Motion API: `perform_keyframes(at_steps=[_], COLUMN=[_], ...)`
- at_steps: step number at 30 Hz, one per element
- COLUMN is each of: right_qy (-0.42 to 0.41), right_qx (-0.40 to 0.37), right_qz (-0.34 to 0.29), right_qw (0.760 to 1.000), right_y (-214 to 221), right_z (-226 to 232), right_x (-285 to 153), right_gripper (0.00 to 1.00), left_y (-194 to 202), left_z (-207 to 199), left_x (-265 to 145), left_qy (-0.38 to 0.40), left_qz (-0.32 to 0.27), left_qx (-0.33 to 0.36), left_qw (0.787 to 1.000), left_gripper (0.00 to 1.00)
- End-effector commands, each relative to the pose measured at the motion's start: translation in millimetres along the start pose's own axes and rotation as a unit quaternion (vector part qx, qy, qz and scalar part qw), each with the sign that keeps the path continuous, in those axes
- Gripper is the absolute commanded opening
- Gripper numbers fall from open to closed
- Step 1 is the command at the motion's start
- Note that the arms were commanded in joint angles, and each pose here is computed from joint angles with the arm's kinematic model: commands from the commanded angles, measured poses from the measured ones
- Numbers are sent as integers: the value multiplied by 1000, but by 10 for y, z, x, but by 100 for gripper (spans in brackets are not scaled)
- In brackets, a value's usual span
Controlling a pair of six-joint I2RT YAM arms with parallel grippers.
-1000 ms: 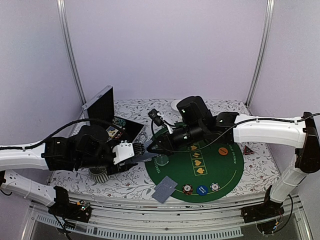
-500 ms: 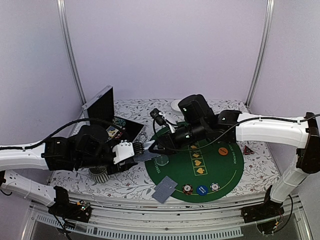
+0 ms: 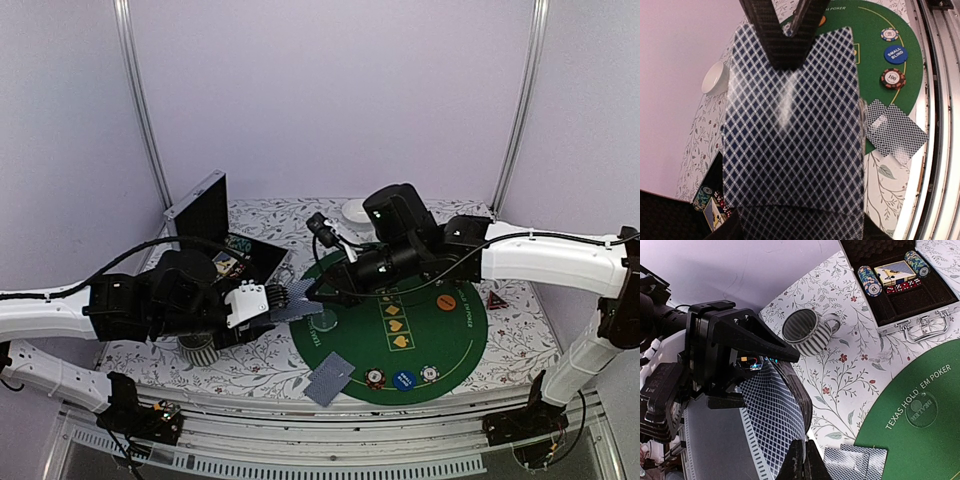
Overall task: Distribute texas hold em gaming equipment
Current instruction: Pick up the poker card from the face-down deck piles, then flop the poker card in the community card area.
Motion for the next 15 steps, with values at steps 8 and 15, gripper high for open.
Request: perform_keyframes(at_steps=[8,15], right_qy=[51,287], right_qx=[-8,72], right_qz=[-52,-5], right_qw=[997,955], right_y=[-297,179], right_z=[184,-423], right_x=[-700,-1327], right_gripper=[2,2], left_y=[-12,-2], left_z=[47,50], left_x=[-16,-5], left_qy=[-9,-11], left_qz=[-6,-3], left_qx=[-6,-6], left_qw=[1000,1000], left_gripper=[53,53])
Point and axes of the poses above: each gripper's point midway between its finger pads, its own x axis out along the fingers, its own z axis along the line the jaws close on, y = z × x, the point moved 4 cm from there along -x, back along the fingers, and after that the axes turned 5 degrees about -x, right-handed, at the moved point
